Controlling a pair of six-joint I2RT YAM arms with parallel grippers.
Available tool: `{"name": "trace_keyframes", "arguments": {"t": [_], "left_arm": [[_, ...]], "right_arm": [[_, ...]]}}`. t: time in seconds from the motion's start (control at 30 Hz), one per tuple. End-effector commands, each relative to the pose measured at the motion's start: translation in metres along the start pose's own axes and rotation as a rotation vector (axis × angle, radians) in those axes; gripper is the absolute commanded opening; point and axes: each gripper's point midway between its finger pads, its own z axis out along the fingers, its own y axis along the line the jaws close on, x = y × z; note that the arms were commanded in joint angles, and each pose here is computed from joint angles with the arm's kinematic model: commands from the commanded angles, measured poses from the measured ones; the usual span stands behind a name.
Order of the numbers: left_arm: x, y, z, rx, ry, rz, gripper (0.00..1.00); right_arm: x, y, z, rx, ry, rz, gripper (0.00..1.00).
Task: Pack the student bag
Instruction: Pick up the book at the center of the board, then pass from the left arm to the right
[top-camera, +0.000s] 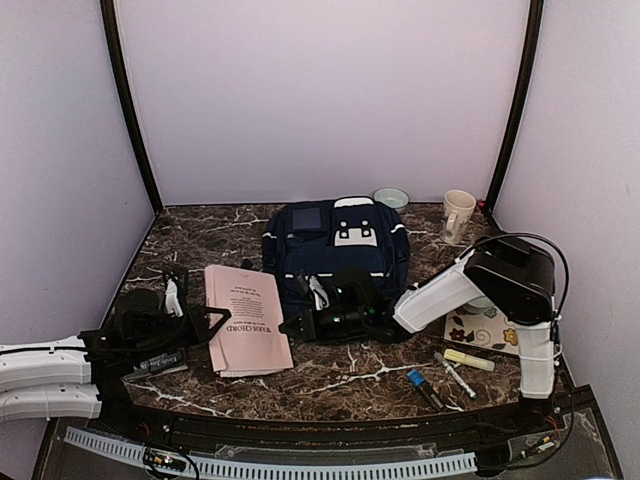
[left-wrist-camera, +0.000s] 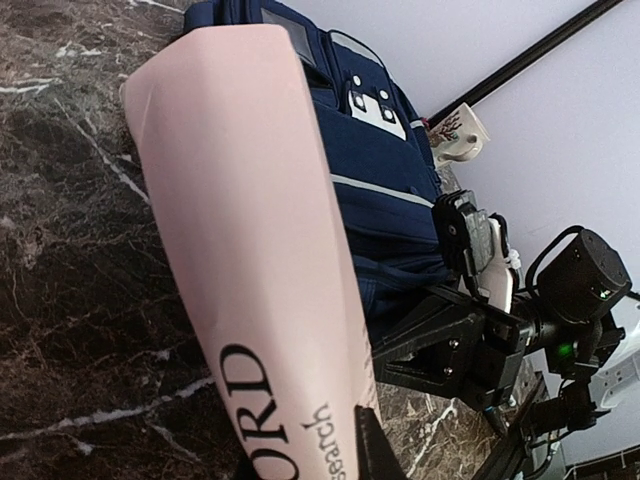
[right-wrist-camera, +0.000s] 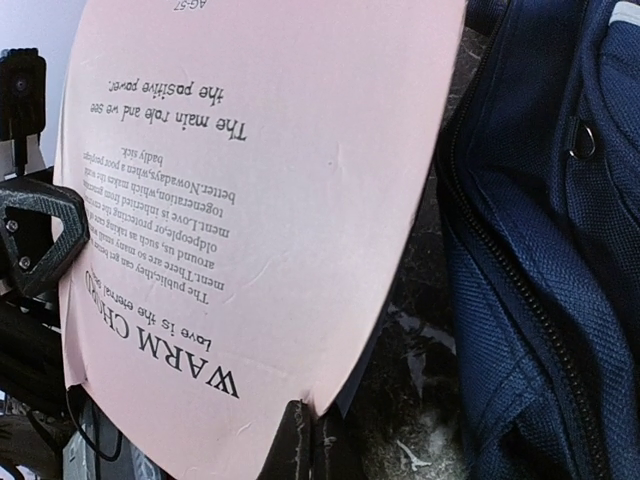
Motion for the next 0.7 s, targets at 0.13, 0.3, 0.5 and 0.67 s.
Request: {"name": "trace_keyframes", "arguments": {"t": [0.13,0.3,0.5,0.67], "left_arm": [[-0.025,-0.089,-0.025,0.326,-0.009,0.076,0.0],[-0.038,-0.098,-0.033,0.338,-0.048,0.112,0.0],[-0.057,-0.112,-0.038,0.354,-0.112,0.154,0.0],[-0.074,-0.128,-0.039,0.392,-0.175,0.186,0.0]], "right_arm": [[-0.014,0.055,-0.008,-0.106,-0.038,-0.13,0.12],[-0.028,0.057,-0.031,-0.019,-0.083,-0.189,0.52],[-0.052,0.05,-0.081,0.139,-0.198,-0.246,0.87],[-0.065,0.05,-0.121,0.199,-0.285,-0.259,1.0]]}}
